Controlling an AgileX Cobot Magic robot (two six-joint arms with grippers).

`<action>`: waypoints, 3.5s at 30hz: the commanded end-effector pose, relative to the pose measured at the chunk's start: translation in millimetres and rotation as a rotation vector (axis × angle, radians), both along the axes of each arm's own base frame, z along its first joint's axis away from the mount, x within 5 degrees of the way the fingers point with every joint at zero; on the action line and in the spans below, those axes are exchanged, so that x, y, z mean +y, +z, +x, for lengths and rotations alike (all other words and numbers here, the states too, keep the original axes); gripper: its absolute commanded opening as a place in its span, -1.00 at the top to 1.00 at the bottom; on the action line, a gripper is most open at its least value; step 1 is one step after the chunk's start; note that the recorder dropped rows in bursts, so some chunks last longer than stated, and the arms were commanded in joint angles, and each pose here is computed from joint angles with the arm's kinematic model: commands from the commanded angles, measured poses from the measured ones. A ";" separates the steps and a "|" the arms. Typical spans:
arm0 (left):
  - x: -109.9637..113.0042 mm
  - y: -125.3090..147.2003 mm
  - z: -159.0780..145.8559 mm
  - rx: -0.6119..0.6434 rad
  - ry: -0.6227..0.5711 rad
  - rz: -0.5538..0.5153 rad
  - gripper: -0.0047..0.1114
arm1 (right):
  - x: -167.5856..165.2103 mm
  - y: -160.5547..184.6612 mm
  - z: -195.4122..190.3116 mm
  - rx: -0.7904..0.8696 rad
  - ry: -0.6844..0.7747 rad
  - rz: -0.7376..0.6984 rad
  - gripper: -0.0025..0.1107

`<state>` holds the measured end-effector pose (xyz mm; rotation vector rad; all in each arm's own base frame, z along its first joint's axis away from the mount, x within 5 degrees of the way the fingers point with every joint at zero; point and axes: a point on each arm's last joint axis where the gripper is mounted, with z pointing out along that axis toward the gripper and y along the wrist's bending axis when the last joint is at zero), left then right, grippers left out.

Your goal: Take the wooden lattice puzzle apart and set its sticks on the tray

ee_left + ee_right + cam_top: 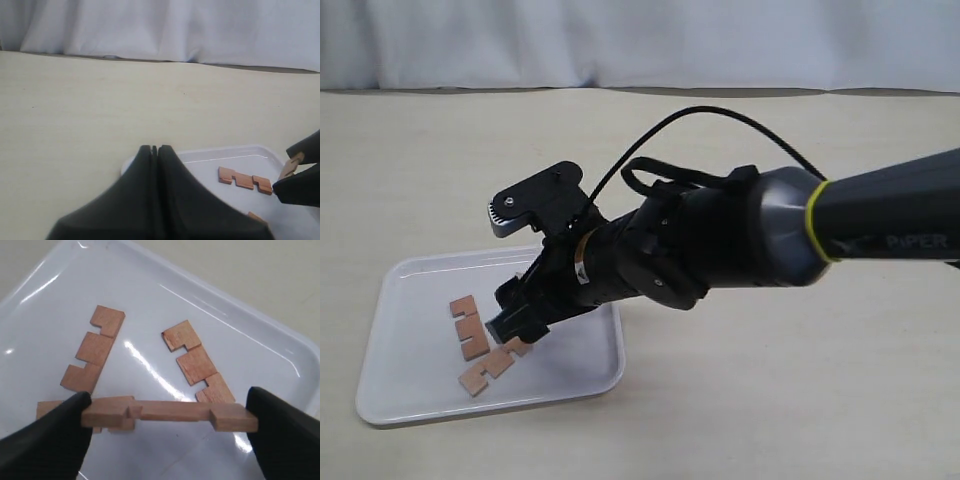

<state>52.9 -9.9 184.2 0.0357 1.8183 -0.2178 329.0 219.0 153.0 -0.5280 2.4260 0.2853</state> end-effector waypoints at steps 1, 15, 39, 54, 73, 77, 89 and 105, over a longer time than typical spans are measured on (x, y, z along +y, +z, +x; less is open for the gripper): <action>0.0 -0.3 0.1 -0.005 0.001 -0.005 0.92 | 2.0 2.3 2.0 -0.016 0.009 0.002 -0.66; 0.0 -0.3 0.1 -0.005 0.001 -0.005 0.92 | -23.1 67.9 -20.4 0.127 -0.032 -0.191 -0.29; 0.0 0.1 0.2 -0.009 0.001 -0.006 0.92 | -203.5 102.8 -58.5 0.351 -0.414 -0.069 0.88; 0.0 0.1 0.2 -0.009 0.001 -0.006 0.92 | -247.0 185.0 -162.2 -0.372 -0.698 0.112 0.88; 0.0 -0.3 0.1 -0.004 0.001 -0.005 0.92 | -221.6 175.0 -301.6 -1.140 -0.566 0.216 0.88; 0.0 -0.3 0.1 -0.004 0.001 -0.005 0.92 | -220.5 168.4 -310.9 -1.182 -0.561 0.225 0.88; 0.0 0.0 0.2 -0.008 0.001 -0.005 0.92 | -219.0 166.1 -309.2 -1.150 -0.589 0.389 0.88; 0.0 0.0 0.2 -0.008 0.001 -0.005 0.92 | -225.6 61.1 -273.3 -0.984 -0.602 0.206 0.88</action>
